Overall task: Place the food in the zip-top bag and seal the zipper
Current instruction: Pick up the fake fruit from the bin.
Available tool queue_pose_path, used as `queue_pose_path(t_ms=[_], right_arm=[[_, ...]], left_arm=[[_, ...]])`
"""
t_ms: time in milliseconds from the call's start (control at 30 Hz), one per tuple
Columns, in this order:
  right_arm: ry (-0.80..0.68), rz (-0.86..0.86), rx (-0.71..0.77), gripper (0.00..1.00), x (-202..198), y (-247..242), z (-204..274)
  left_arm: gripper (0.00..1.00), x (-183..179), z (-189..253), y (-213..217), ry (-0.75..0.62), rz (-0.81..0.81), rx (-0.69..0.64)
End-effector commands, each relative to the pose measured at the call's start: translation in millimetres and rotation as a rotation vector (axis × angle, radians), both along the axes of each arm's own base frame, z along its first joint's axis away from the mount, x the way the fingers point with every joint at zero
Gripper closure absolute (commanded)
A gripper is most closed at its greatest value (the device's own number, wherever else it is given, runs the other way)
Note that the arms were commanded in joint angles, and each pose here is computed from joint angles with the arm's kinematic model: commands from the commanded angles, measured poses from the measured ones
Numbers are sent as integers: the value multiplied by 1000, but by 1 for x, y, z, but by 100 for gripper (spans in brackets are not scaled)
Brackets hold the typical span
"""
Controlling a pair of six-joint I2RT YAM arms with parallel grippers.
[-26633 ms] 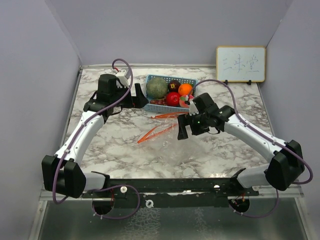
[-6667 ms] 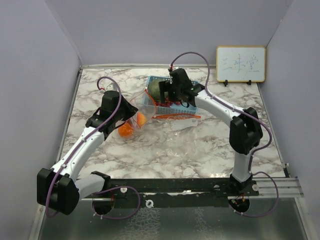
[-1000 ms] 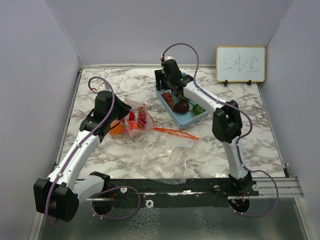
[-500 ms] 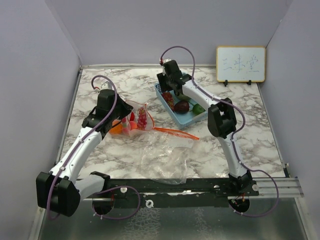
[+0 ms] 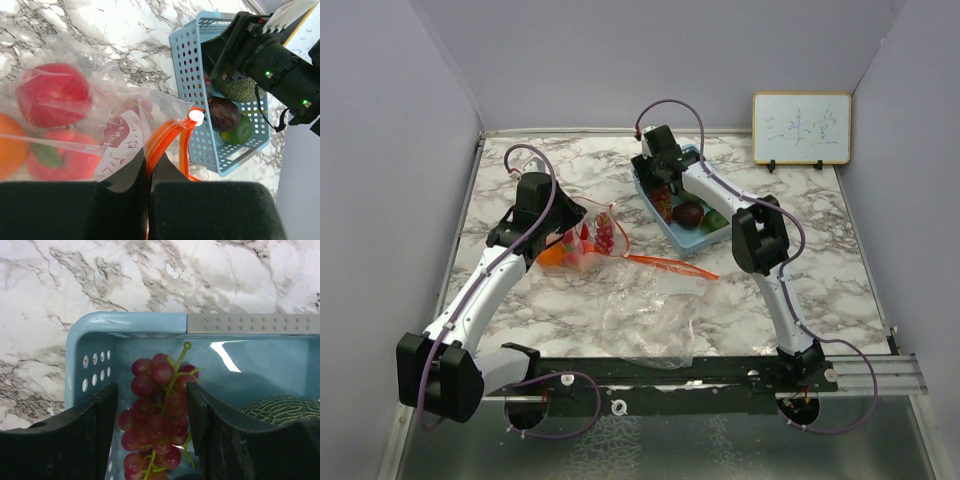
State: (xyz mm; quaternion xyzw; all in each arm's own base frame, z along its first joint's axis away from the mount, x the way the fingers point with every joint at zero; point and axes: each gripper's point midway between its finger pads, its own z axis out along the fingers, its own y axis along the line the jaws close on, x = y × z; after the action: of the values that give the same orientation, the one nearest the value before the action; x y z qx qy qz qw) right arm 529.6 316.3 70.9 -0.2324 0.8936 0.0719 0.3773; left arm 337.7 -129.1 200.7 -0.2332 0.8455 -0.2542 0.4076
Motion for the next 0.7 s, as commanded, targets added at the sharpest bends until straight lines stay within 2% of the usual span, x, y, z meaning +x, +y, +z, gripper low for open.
queue_pose_path(t_ms=[0, 167, 300, 433, 533, 667], right_arm=[[246, 37, -130, 42, -41, -22, -83], [252, -42, -271, 42, -40, -53, -99], [230, -55, -259, 43, -33, -54, -90], [281, -44, -285, 44, -40, -58, -107], [303, -46, -307, 56, -46, -63, -118], [274, -58, -306, 81, -38, -66, -108]], left_arm=[[100, 11, 21, -2, -56, -14, -5], [100, 12, 21, -2, -53, -13, -3], [100, 13, 21, -1, -53, -13, 0], [100, 13, 23, -1, -56, -15, 6], [100, 12, 23, 2, -54, -8, 15], [100, 12, 23, 3, -57, -5, 13]])
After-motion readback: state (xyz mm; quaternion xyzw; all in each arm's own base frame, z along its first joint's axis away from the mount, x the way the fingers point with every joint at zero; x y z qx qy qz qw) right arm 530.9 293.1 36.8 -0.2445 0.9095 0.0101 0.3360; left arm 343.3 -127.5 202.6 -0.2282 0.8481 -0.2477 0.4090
